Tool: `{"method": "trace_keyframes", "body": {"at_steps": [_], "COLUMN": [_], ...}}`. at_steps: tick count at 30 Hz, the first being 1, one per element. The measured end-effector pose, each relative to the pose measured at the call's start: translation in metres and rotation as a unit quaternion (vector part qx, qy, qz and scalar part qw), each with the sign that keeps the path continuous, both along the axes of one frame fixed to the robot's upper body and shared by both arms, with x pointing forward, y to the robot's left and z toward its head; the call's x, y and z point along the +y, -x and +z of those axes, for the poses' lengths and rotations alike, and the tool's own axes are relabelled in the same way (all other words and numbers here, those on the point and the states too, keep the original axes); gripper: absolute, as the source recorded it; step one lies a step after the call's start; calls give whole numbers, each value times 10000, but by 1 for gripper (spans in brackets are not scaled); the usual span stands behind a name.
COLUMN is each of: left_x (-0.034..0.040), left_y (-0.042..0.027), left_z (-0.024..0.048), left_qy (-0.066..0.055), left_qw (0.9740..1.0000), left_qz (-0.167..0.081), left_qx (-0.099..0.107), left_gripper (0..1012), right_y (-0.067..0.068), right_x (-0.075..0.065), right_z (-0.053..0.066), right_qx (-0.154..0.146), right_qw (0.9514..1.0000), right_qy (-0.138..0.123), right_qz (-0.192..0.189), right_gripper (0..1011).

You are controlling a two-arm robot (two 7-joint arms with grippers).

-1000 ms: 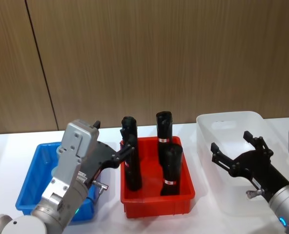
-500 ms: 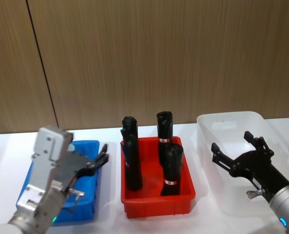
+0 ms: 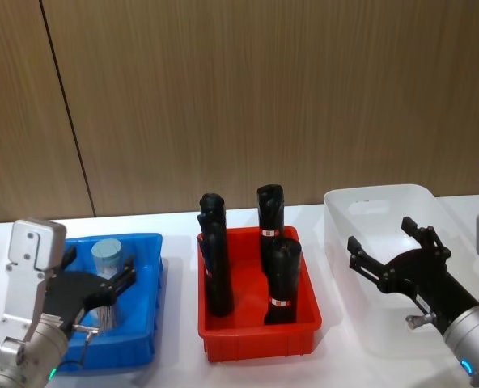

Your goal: Pick the cotton swabs from the blue box and place them into the white box.

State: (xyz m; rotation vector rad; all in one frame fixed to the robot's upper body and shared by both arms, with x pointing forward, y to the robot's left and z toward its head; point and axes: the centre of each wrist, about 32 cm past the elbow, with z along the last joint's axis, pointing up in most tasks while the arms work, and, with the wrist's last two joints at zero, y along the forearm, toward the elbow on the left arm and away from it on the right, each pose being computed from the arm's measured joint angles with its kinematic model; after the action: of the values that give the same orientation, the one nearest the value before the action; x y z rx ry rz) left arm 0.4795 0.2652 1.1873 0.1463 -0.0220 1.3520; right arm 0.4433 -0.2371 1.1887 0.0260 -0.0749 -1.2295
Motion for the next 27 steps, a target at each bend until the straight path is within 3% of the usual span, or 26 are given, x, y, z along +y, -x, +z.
{"method": "trace_keyframes", "body": {"at_steps": [13, 27], "left_x": [164, 211], "left_y": [-198, -337], "left_z": [-63, -94], "left_qy": [212, 352], "left_qw": [9986, 9956], "left_qz": [113, 283], "left_qx": [470, 819], "left_gripper": [1003, 1003], "right_y": [0, 0], "right_x": [0, 0], "right_z": [0, 0], "right_qx": [0, 0], "right_qw": [10000, 10000], "right_qy": [0, 0], "right_qz": [0, 0], "right_gripper": [1002, 1002]}}
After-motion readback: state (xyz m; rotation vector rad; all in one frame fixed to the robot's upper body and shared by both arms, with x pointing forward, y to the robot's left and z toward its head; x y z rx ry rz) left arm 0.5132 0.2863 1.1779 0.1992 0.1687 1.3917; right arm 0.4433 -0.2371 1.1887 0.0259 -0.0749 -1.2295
